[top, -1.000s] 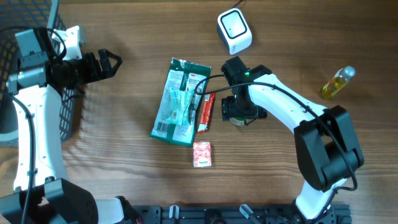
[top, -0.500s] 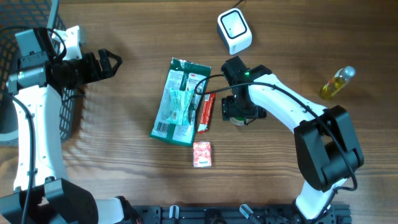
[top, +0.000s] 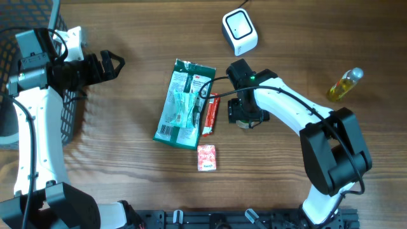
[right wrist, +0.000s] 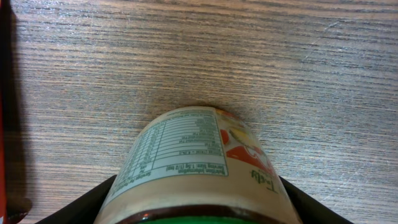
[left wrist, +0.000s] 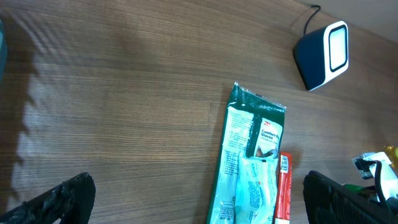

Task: Scan the item barcode
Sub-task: 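Lift the jar and tilt it with the right gripper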

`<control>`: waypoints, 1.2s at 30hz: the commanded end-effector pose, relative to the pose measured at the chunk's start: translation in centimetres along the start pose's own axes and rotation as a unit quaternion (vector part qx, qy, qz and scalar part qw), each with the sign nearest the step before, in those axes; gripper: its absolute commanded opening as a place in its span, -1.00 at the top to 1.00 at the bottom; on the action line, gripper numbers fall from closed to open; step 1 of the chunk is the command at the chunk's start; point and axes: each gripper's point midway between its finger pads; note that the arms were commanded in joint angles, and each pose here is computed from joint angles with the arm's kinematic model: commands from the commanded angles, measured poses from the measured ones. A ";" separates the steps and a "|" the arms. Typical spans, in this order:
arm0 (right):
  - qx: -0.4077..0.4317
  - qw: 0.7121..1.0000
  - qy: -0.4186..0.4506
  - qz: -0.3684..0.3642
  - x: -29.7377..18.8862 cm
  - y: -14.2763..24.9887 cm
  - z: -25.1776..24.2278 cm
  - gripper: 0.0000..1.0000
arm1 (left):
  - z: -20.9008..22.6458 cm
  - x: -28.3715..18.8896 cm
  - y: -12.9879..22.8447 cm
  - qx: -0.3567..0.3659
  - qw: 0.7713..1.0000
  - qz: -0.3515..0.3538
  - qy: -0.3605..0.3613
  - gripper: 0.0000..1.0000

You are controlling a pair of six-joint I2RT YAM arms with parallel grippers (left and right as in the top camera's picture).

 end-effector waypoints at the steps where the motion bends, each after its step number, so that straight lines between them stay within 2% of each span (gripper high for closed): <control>1: -0.001 1.000 0.007 0.012 0.8 0.4 -0.3 -0.41 | -0.2 0.1 -0.2 0.009 1.000 -0.001 0.006 -1.00; 8: -0.001 1.000 0.009 0.014 0.5 0.4 -0.3 -0.35 | -0.2 0.1 -0.2 0.009 1.000 -0.001 0.006 -1.00; 15: -0.018 1.000 0.005 0.009 -1.5 -0.7 0.2 -0.16 | -0.2 0.1 -0.2 0.009 1.000 -0.001 0.006 -1.00; 36: -0.025 1.000 0.005 0.013 -1.7 -0.6 0.2 -0.14 | -0.2 0.1 -0.2 0.009 1.000 -0.001 0.006 -1.00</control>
Point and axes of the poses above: each gripper's point midway between its finger pads, its own x axis out along the fingers, its own z axis along the line the jaws close on, y = z × x, and after that the axes turned 4 degrees about x, right-handed
